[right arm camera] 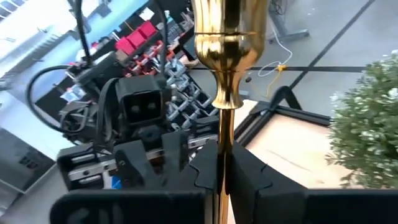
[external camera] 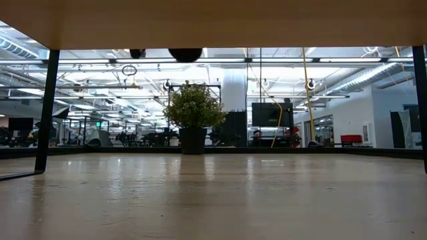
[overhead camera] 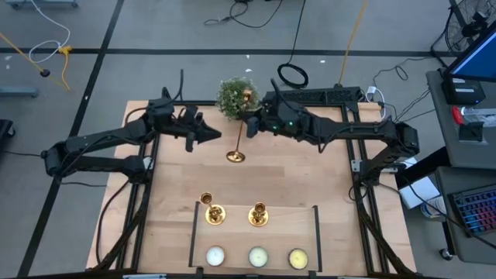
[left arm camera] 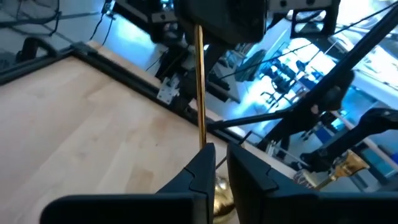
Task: Pick & Place candle stick holders
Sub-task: Put the gold candle stand on the shelf
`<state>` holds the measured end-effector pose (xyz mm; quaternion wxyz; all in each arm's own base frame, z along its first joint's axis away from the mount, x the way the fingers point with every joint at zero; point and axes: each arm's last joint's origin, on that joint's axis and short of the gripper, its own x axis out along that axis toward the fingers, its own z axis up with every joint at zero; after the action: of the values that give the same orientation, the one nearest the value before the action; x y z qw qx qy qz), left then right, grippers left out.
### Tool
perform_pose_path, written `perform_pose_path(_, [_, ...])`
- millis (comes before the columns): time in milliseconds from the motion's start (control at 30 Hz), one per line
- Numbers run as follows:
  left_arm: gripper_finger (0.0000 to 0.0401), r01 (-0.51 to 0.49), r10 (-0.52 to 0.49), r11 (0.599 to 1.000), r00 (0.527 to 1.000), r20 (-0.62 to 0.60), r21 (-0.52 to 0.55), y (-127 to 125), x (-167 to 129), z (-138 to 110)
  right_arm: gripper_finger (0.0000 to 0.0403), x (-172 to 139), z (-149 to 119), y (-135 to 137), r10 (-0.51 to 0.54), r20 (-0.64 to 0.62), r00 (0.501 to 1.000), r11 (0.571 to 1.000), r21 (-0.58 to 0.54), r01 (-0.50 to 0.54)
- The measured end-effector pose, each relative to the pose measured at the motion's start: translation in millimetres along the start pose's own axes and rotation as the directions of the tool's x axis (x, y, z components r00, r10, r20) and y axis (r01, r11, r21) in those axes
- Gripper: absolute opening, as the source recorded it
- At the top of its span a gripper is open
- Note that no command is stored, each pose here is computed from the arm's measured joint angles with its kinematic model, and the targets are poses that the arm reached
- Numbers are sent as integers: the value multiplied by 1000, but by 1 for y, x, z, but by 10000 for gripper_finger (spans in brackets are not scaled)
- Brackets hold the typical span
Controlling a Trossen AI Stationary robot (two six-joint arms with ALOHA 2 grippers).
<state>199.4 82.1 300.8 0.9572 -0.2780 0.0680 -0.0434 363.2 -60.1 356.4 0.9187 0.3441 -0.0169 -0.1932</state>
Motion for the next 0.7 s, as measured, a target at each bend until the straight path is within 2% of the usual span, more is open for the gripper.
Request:
perform_pose_path(300, [84,92,-91,995,995,44,-24,1,16,4,11,-4,-6,18,105,12,994,994,5,-105])
perform_pose_path(400, [99,106,-105,993,994,32,-43,-1,23,6,11,-5,-8,19,106,4,994,994,-7,-106])
perform_pose_path(700, [131,211,-211,977,977,-33,-11,-19,52,19,11,-8,-2,24,161,32,986,987,-16,-161])
